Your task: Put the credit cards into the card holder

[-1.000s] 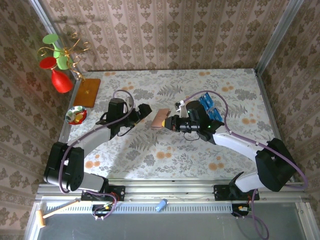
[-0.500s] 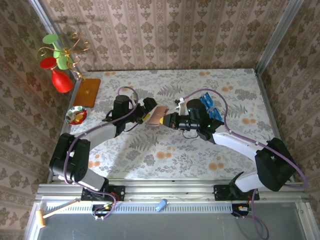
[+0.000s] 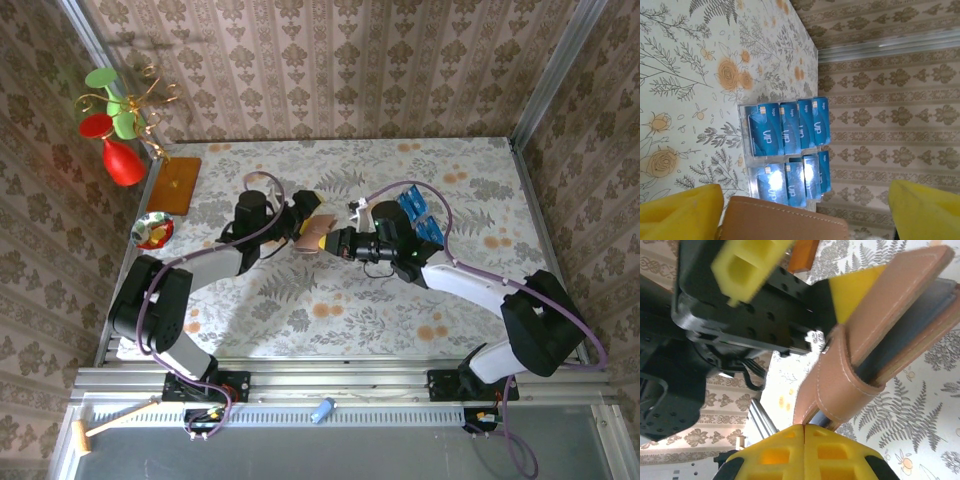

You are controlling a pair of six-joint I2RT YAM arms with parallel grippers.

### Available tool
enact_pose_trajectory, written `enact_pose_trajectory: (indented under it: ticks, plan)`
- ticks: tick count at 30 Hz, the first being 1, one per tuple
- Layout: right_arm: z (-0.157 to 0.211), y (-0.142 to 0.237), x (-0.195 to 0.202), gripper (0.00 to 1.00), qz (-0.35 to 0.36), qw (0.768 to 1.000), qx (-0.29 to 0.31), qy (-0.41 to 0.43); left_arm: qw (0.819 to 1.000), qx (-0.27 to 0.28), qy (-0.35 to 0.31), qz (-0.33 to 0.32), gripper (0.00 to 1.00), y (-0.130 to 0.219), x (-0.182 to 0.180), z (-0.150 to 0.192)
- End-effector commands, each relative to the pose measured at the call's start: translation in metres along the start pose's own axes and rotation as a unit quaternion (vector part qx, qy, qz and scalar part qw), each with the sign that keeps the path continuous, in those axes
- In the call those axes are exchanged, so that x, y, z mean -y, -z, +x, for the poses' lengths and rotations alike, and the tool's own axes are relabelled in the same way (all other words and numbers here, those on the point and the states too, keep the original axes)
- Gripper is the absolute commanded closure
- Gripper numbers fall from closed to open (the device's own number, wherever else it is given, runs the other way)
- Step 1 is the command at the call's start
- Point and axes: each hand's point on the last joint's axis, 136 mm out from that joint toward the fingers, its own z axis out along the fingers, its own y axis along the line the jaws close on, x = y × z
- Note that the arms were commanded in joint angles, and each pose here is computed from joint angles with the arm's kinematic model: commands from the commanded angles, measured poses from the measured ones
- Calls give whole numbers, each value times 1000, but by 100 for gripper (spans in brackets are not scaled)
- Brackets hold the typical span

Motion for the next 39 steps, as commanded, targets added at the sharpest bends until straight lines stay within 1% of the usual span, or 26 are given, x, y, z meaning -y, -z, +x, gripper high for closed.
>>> enact_pose_trajectory:
  ticks: [1,5,11,19,24,25,27,29,31,35,39]
  plan:
    - [-4,2,10,100,4,1000,13,3,999,10,-15,35,23,6,22,-8]
    - [-2,0,20,100,12,1000,11,-4,999,11,-20,43,34,7,26,-9]
    - [-2,-2,25,100,16,1000,11,-7,999,10,-22,43,39,8,23,-7]
    - [-3,-2,26,100,17,1000,12,-8,999,6,-24,41,53,8,20,-5]
    - [-4,-2,26,100,17,1000,13,-9,999,2,-23,36,55,7,15,-3]
    - [-4,-2,26,100,17,1000,13,-10,999,1,-25,35,53,7,13,-2]
    - [-5,-2,25,100,16,1000,14,-8,999,-1,-28,32,46,7,12,-2]
    - [-5,-2,24,100,16,1000,14,-8,999,-2,-29,27,45,8,9,-1]
    - [-5,-3,24,100,16,1000,14,-8,999,-3,-31,25,45,8,8,0]
    - [-6,-3,23,100,15,1000,14,-8,999,-5,-32,19,51,8,2,2]
    - [-7,-4,23,100,15,1000,14,-7,999,-7,-36,15,54,8,-1,4]
